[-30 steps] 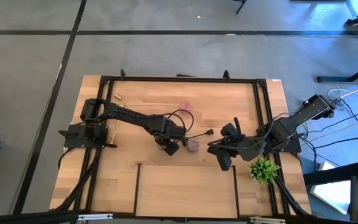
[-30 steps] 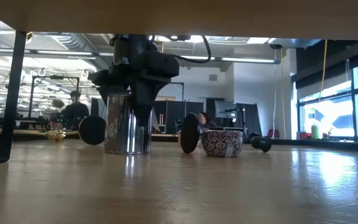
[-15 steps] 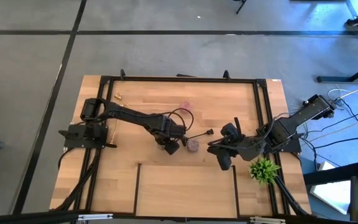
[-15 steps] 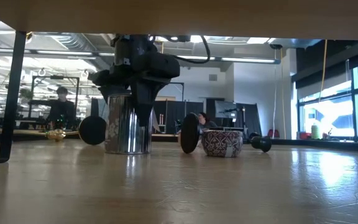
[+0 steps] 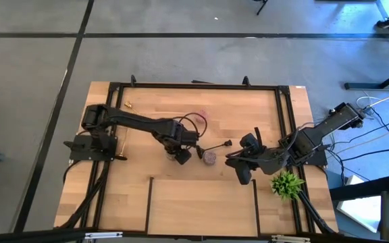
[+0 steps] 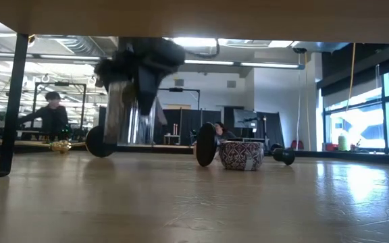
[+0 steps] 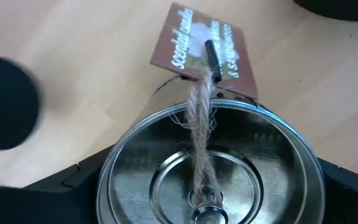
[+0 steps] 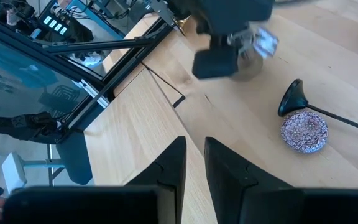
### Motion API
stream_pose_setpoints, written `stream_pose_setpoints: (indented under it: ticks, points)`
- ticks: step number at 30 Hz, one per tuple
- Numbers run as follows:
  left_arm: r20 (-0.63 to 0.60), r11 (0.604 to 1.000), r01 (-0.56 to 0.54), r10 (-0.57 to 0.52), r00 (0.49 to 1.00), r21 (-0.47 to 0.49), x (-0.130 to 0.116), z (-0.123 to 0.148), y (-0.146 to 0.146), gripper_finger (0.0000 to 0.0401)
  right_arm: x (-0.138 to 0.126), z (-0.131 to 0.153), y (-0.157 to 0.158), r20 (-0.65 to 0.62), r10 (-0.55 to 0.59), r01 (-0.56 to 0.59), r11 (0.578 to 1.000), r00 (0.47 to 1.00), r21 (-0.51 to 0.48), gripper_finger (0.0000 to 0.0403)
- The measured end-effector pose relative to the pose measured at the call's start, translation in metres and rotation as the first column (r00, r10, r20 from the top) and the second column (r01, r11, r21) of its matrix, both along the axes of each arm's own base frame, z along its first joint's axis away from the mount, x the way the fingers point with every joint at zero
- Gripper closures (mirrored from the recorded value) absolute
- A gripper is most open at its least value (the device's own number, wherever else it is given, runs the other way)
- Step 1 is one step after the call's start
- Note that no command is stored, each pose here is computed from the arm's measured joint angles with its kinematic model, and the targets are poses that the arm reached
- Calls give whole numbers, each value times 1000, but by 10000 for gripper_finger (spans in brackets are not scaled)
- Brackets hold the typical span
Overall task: Pick & Place candle stick holders
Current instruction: Put the silver scented candle on the shelf
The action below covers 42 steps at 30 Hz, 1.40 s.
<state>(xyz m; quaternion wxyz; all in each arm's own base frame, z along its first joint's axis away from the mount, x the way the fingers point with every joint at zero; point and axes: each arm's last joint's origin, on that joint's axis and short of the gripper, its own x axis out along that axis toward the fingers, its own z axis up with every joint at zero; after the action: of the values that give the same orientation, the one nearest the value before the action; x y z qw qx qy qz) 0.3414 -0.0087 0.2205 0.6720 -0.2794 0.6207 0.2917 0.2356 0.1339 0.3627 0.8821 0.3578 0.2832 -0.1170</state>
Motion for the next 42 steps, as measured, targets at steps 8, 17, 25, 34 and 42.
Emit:
stream_pose_setpoints:
  ticks: [8,17,25,34,42]
  points:
    - [143,999,-8,14,990,-39,-12,66,-2,47,0,0,0,-2,0,0,1000,1000,-2,340]
    - [352,986,137,-96,931,-91,-15,139,-64,47,-6,-3,-3,-62,-13,13,1000,998,4,340]
    - [442,973,215,-156,883,-85,-8,156,-127,47,-12,-6,-7,-113,-42,42,999,993,-4,340]
    - [414,922,386,-346,842,-14,29,142,-179,47,-12,-5,-6,-100,-43,45,999,994,11,340]
    - [345,917,399,-370,862,-12,42,129,-176,47,-14,-4,-3,-88,-52,53,999,995,5,340]
